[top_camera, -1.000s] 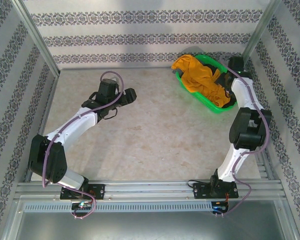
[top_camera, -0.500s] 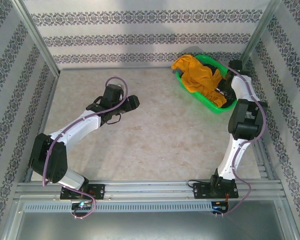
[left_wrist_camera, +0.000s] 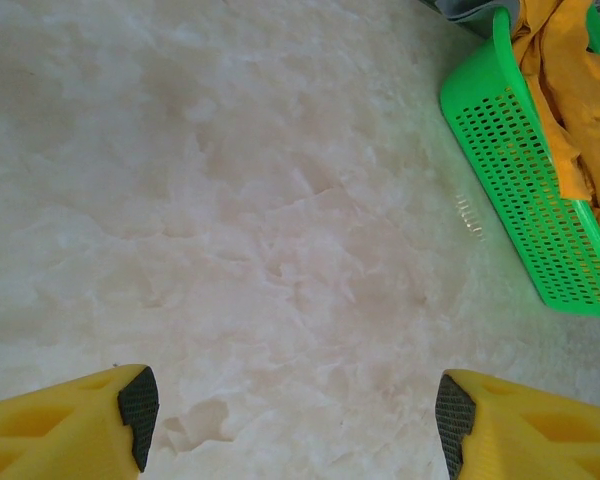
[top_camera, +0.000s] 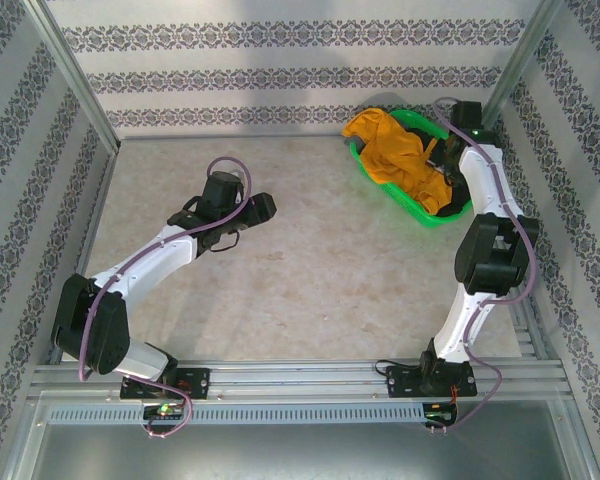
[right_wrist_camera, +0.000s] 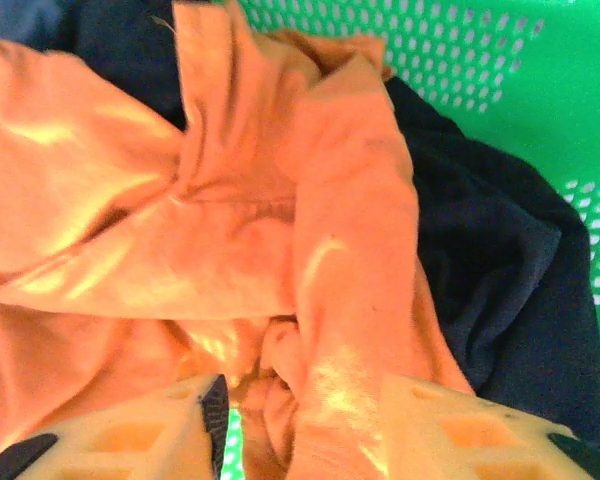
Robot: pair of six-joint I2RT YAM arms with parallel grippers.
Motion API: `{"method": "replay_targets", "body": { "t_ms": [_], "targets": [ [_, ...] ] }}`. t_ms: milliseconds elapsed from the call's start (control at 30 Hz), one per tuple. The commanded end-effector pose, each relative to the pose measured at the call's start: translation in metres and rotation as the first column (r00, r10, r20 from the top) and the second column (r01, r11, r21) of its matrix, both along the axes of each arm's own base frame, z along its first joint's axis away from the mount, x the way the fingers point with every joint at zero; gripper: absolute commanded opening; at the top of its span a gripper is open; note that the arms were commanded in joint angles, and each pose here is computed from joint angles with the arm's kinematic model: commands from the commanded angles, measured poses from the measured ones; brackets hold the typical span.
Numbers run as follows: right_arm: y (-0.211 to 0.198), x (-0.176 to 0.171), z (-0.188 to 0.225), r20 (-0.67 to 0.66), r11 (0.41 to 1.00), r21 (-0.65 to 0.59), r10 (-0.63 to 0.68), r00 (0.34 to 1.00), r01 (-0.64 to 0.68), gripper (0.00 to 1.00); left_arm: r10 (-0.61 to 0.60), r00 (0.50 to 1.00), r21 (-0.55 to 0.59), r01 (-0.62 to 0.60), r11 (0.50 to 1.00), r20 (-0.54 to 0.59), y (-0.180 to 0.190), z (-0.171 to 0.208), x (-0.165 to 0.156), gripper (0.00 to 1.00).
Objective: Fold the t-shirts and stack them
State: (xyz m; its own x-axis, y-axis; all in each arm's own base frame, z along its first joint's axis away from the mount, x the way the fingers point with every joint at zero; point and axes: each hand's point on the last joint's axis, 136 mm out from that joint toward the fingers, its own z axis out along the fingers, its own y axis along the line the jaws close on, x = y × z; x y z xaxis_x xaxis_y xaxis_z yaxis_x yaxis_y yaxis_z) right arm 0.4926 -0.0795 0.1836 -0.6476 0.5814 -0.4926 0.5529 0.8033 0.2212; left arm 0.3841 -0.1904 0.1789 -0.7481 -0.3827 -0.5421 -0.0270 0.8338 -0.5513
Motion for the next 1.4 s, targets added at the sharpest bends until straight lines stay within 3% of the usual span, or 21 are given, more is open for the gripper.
{"method": "replay_targets", "body": {
  "t_ms": [0,267,533,733,1067,1367],
  "targets": [
    [-0.005,-0.016,-0.003,-0.065,0.999,0.014,-0.048,0.997,0.049,0.49,-0.018,1.000,-0.019,0.018,1.000,0.000,-0.005,0.003,-0.006,0.74],
    [-0.015,-0.034,-0.031,-0.131,0.998,0.018,-0.064,0.989,0.067,0.66,-0.026,1.000,-0.029,0.027,0.999,0.005,-0.006,0.006,-0.008,0.74],
    [-0.007,-0.051,-0.068,-0.275,0.996,0.057,-0.052,0.960,0.071,0.65,-0.020,1.000,-0.037,0.020,0.999,-0.008,-0.004,0.000,-0.012,0.74],
    [-0.002,-0.039,-0.062,-0.228,0.994,0.081,-0.055,0.972,0.075,0.47,-0.019,1.000,-0.037,0.019,0.999,-0.007,-0.004,-0.001,-0.013,0.74],
    [0.014,-0.031,-0.014,-0.105,0.993,0.087,-0.076,0.992,0.086,0.01,-0.012,1.000,-0.042,0.012,0.999,-0.008,-0.004,-0.002,-0.012,0.74],
    [0.030,-0.011,0.064,0.132,0.989,0.137,-0.074,0.988,0.056,0.00,-0.020,1.000,-0.043,0.019,0.999,-0.009,-0.005,0.000,-0.012,0.73]
  ]
}}
